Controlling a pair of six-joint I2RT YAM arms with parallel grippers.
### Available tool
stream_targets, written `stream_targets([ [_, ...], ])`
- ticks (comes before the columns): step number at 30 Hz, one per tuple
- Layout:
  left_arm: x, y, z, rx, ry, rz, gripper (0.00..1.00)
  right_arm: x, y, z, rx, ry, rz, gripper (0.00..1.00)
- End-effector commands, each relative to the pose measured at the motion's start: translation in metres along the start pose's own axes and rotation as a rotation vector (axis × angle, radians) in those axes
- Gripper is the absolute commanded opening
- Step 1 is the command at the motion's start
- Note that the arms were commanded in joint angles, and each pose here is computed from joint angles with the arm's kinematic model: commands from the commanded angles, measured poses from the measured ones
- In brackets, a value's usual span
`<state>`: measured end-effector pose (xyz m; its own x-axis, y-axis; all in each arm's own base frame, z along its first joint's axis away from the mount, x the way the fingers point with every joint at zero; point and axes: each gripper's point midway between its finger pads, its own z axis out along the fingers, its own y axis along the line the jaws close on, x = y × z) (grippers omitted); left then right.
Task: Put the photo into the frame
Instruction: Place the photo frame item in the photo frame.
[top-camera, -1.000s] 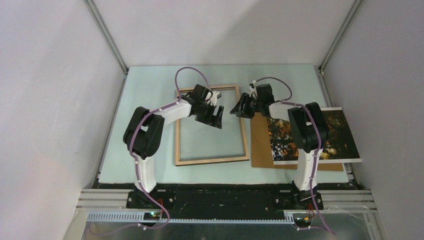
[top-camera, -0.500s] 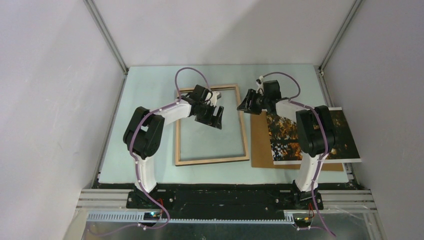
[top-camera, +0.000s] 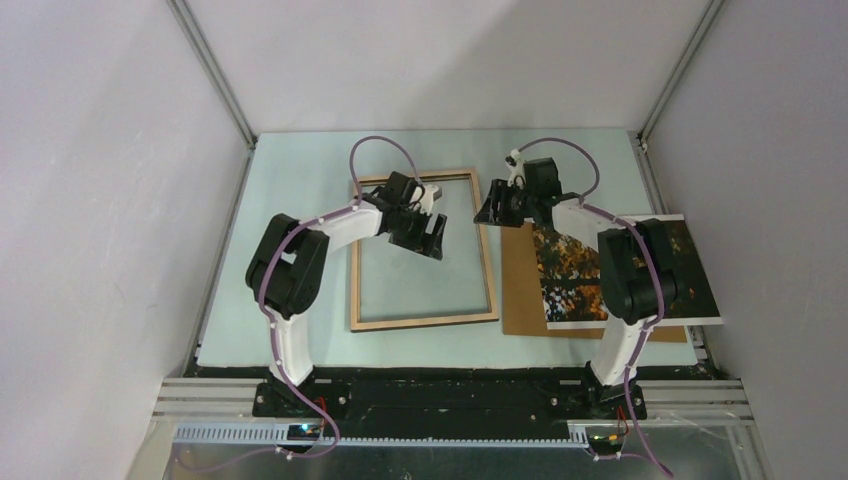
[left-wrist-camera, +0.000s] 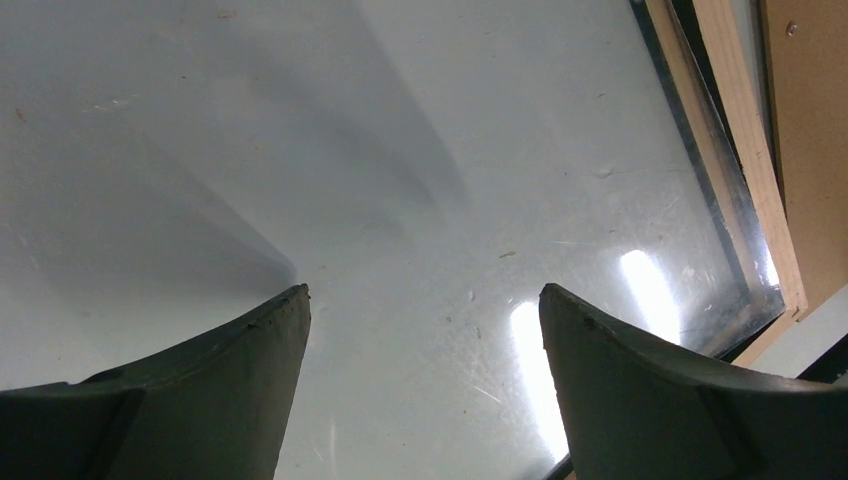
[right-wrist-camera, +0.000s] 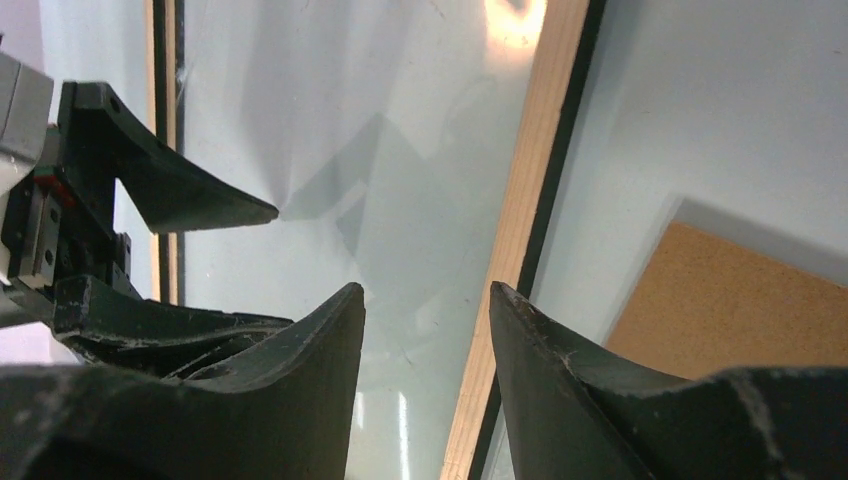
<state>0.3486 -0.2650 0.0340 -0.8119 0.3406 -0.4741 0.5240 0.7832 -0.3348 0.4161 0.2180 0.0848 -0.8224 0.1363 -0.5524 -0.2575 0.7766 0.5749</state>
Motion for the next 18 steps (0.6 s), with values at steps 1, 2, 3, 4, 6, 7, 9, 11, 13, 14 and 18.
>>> stream_targets([
  [1, -0.007, 0.0, -0.014, -0.029, -0.039, 0.055, 0.89, -0.005, 0.02, -0.014, -0.012, -0.026, -0.15, 0.53],
  [2, -0.006, 0.0, -0.015, -0.031, -0.04, 0.059, 0.89, -0.001, 0.019, -0.015, -0.009, -0.02, -0.174, 0.53],
  [3, -0.006, 0.0, -0.015, -0.032, -0.041, 0.061, 0.89, 0.002, 0.022, -0.016, -0.011, -0.012, -0.188, 0.53],
  [4, -0.006, 0.001, -0.016, -0.035, -0.042, 0.065, 0.89, 0.006, 0.021, -0.016, -0.007, -0.005, -0.212, 0.53],
  [6, -0.006, 0.002, -0.017, -0.041, -0.044, 0.072, 0.89, 0.011, 0.023, -0.018, -0.006, 0.003, -0.257, 0.53],
  [7, -0.006, 0.002, -0.018, -0.042, -0.044, 0.074, 0.89, 0.017, 0.023, -0.019, -0.004, 0.015, -0.267, 0.53],
  [9, -0.006, 0.003, -0.019, -0.044, -0.045, 0.082, 0.89, 0.023, 0.023, -0.022, 0.004, 0.029, -0.301, 0.53],
  [11, -0.007, 0.002, -0.022, -0.046, -0.051, 0.088, 0.89, 0.029, 0.022, -0.025, 0.014, 0.043, -0.348, 0.52],
  [13, -0.009, 0.001, -0.024, -0.044, -0.058, 0.094, 0.89, 0.034, 0.021, -0.03, 0.019, 0.058, -0.382, 0.52],
  [14, -0.009, 0.001, -0.025, -0.045, -0.061, 0.097, 0.89, 0.036, 0.023, -0.033, 0.017, 0.061, -0.397, 0.52],
  [18, -0.013, -0.004, -0.034, -0.036, -0.083, 0.108, 0.9, 0.054, 0.019, -0.046, 0.027, 0.113, -0.463, 0.51],
])
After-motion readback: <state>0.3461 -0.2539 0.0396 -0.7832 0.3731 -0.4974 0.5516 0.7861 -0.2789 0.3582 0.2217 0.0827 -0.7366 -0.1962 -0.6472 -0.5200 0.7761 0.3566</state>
